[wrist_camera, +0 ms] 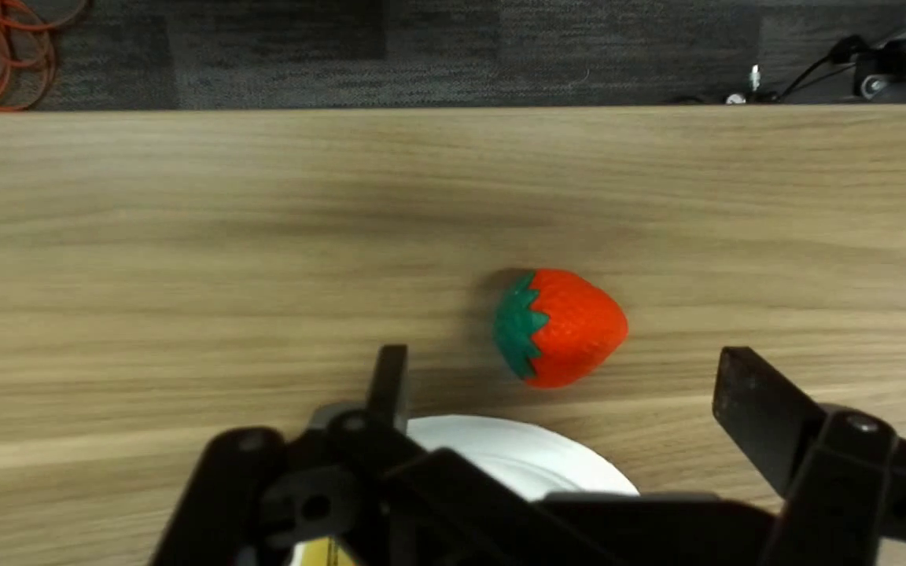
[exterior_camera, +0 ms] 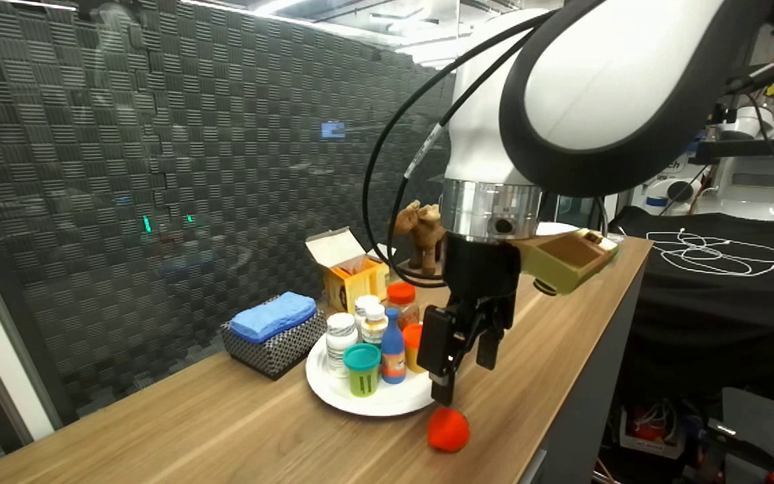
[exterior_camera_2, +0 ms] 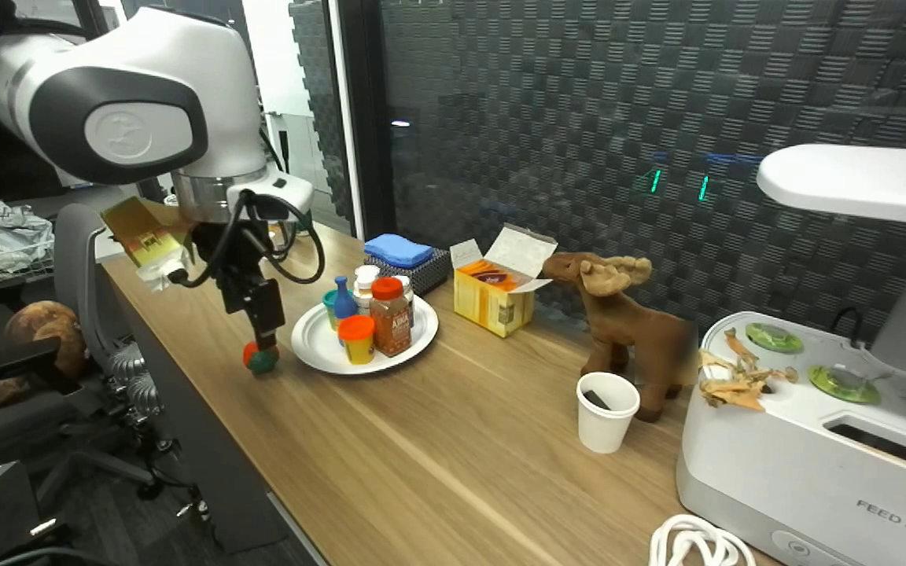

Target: Put the bottles on the tray

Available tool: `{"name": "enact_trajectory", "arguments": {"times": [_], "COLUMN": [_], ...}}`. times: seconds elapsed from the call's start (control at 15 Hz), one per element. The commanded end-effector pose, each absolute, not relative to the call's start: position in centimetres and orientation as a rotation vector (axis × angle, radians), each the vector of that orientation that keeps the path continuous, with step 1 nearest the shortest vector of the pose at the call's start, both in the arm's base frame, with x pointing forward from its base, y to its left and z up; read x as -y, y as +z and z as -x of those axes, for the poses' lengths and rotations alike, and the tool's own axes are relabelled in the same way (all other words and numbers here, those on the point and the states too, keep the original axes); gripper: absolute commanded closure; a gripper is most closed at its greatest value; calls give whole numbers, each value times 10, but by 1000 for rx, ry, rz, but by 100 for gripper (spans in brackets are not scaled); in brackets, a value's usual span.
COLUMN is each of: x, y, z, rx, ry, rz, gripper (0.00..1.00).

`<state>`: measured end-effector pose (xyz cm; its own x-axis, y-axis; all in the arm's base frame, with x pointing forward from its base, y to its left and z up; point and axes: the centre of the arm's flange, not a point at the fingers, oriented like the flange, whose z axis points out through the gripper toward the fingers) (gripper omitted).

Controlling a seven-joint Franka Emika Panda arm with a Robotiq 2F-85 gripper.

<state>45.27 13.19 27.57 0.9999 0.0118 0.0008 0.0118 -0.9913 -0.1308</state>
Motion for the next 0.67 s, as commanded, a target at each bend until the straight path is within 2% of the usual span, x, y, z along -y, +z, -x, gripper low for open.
{"name": "enact_trajectory", "arguments": {"times": [0.0, 0.6], "x": [-133, -151], "y": [266, 231], "z": [-454, -449], "rx": [40, 122], "ry": [21, 87], "rz": [2976, 2969], "gripper": [0, 0]}}
